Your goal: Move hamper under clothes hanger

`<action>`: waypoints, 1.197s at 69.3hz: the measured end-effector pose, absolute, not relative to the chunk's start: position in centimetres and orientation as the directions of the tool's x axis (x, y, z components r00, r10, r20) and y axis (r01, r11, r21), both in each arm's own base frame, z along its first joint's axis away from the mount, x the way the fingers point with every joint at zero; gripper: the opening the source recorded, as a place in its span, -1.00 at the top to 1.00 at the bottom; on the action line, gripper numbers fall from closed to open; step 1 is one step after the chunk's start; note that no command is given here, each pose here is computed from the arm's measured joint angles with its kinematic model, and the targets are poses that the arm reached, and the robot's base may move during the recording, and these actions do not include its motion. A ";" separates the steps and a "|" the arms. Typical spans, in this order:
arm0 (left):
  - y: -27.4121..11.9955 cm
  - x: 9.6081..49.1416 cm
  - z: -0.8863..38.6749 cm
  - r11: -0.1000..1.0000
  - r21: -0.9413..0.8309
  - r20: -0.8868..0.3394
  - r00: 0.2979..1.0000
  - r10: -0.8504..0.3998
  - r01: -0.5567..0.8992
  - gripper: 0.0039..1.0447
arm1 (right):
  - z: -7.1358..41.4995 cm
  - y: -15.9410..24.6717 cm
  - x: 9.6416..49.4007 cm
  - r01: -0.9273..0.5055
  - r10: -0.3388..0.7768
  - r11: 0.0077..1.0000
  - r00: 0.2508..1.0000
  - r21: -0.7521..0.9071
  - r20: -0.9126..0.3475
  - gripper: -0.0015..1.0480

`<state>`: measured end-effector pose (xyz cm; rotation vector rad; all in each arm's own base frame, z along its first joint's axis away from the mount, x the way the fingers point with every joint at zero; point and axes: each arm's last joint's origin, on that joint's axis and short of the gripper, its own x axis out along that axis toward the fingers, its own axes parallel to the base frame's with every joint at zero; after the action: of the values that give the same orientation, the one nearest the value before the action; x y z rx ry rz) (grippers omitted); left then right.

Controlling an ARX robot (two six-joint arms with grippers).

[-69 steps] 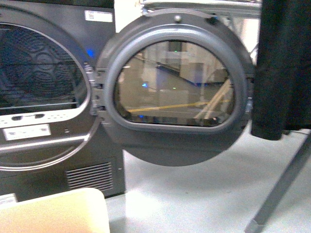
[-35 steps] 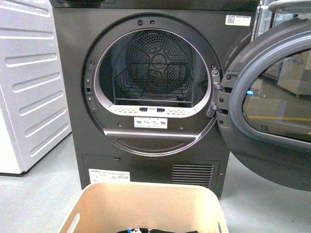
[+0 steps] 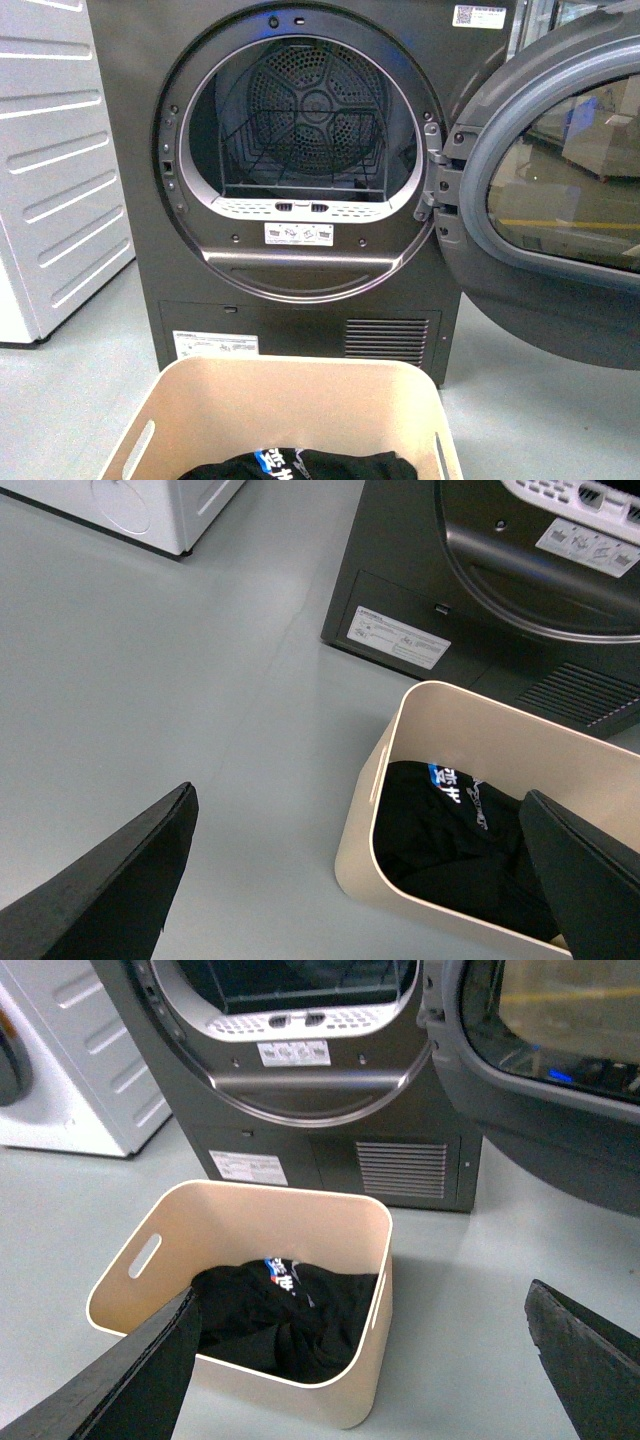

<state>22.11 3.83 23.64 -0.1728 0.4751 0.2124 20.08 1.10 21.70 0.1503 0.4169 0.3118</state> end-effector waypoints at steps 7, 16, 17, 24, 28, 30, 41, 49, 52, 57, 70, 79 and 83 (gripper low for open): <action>4.2 26.5 22.4 0.976 -0.078 -0.535 0.834 0.133 -0.206 -0.88 | 20.4 2.2 23.6 -0.246 0.323 0.945 0.811 0.217 -0.487 -0.85; 3.6 31.8 19.8 0.989 -0.023 -0.626 0.773 0.099 -0.146 -0.88 | 18.9 4.6 28.0 -0.239 0.292 0.956 0.762 0.168 -0.578 -0.85; 3.5 32.3 19.4 0.990 -0.012 -0.639 0.762 0.101 -0.141 -0.88 | 18.7 4.9 28.4 -0.236 0.284 0.959 0.758 0.158 -0.588 -0.85; 2.6 34.4 16.9 0.993 0.044 -0.690 0.716 0.107 -0.106 -0.88 | 16.6 6.5 30.7 -0.218 0.238 0.970 0.727 0.111 -0.644 -0.85; 2.3 35.3 15.8 0.994 0.059 -0.704 0.702 0.105 -0.089 -0.88 | 15.5 7.3 31.5 -0.215 0.215 0.973 0.714 0.084 -0.666 -0.85; 2.2 35.7 15.3 0.995 0.062 -0.710 0.697 0.101 -0.082 -0.88 | 15.0 7.7 31.9 -0.215 0.206 0.974 0.708 0.072 -0.676 -0.85; 2.2 37.6 13.2 0.996 0.055 -0.723 0.685 0.088 -0.069 -0.88 | 12.7 9.8 34.1 -0.232 0.184 0.972 0.673 0.032 -0.716 -0.85; 2.5 38.7 11.5 0.996 0.054 -0.742 0.665 0.087 -0.071 -0.88 | 11.1 11.2 35.8 -0.248 0.172 0.969 0.645 0.009 -0.745 -0.85; 2.6 39.1 10.9 0.996 0.054 -0.749 0.657 0.088 -0.073 -0.88 | 10.6 11.6 36.3 -0.255 0.169 0.967 0.636 0.001 -0.753 -0.85; 2.6 39.7 10.0 0.996 0.055 -0.757 0.648 0.089 -0.073 -0.88 | 9.7 12.3 37.0 -0.261 0.151 0.965 0.624 -0.023 -0.767 -0.85; 2.4 40.9 8.3 0.996 0.058 -0.765 0.638 0.084 -0.061 -0.88 | 8.0 13.5 38.6 -0.269 0.110 0.960 0.611 -0.075 -0.784 -0.85; 1.6 41.6 7.3 0.998 0.048 -0.773 0.631 0.064 -0.042 -0.88 | 7.1 13.8 39.5 -0.266 0.090 0.960 0.604 -0.094 -0.792 -0.85; 1.2 41.7 6.8 0.999 0.044 -0.776 0.628 0.052 -0.028 -0.88 | 6.6 13.7 39.7 -0.260 0.080 0.961 0.599 -0.099 -0.797 -0.85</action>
<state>41.68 1.18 6.81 0.0291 0.8902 0.0455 39.73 13.74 6.56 -0.2137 0.9094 0.1987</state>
